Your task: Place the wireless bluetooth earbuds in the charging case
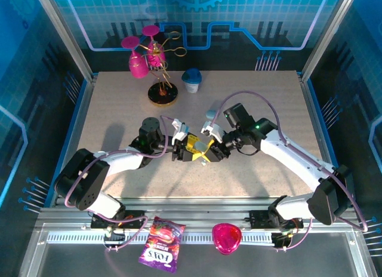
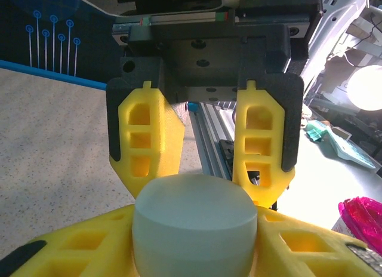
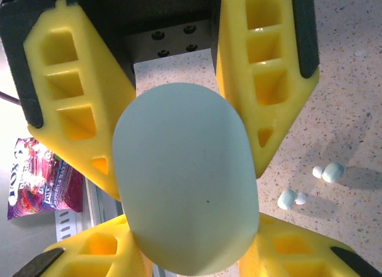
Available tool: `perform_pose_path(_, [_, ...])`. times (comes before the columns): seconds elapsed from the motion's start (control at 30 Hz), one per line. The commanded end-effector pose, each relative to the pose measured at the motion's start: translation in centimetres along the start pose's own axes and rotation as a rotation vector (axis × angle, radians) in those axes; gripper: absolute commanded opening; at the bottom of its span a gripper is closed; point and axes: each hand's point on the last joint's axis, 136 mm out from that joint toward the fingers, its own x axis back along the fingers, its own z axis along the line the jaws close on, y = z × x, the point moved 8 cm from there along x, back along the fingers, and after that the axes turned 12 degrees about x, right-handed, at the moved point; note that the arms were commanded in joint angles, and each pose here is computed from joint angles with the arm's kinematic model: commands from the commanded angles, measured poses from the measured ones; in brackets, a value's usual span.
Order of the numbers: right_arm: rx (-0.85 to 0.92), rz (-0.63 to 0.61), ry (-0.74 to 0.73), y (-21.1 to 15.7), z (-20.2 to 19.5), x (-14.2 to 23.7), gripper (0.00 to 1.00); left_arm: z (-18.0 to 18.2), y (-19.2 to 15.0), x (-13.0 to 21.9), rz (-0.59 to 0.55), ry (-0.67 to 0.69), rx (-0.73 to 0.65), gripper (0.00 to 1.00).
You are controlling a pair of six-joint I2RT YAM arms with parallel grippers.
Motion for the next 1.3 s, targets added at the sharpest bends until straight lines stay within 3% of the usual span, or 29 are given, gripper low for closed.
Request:
perform_pose_path(0.0, [0.028, 0.003, 0.009, 0.7, 0.3, 0.1, 0.36, -0.5, 0.7, -0.1, 0.008, -0.049, -0.041, 0.45])
perform_pose_path(0.1, [0.031, 0.001, 0.009, 0.7, 0.4, 0.3, 0.36, -0.5, 0.6, 0.0, 0.009, -0.046, -0.048, 0.58])
perform_pose_path(0.23, [0.034, 0.002, 0.008, 0.8, 0.5, 0.5, 0.36, -0.4, 0.5, -0.1, 0.026, -0.042, -0.040, 0.57])
perform_pose_path(0.77, [0.026, 0.052, 0.022, 0.7, 0.2, -0.2, 0.35, -0.8, 0.7, -0.5, 0.052, -0.045, -0.044, 0.43])
perform_pose_path(0.9, [0.029, 0.057, 0.018, 0.7, 0.2, -0.3, 0.37, -0.8, 0.7, -0.5, 0.046, -0.051, -0.046, 0.32])
perform_pose_path(0.97, [0.032, 0.057, 0.009, 0.7, 0.2, -0.1, 0.43, -0.8, 0.7, -0.4, 0.045, -0.050, -0.049, 0.30])
perform_pose_path(1.1, [0.035, 0.043, -0.019, 0.6, 0.2, 0.4, 0.64, -0.8, 0.6, -0.4, 0.043, -0.049, -0.058, 0.29])
perform_pose_path(1.27, [0.017, 0.021, -0.052, 0.4, 0.1, 1.1, 0.71, -0.9, 0.5, -0.4, 0.047, -0.053, -0.063, 0.27])
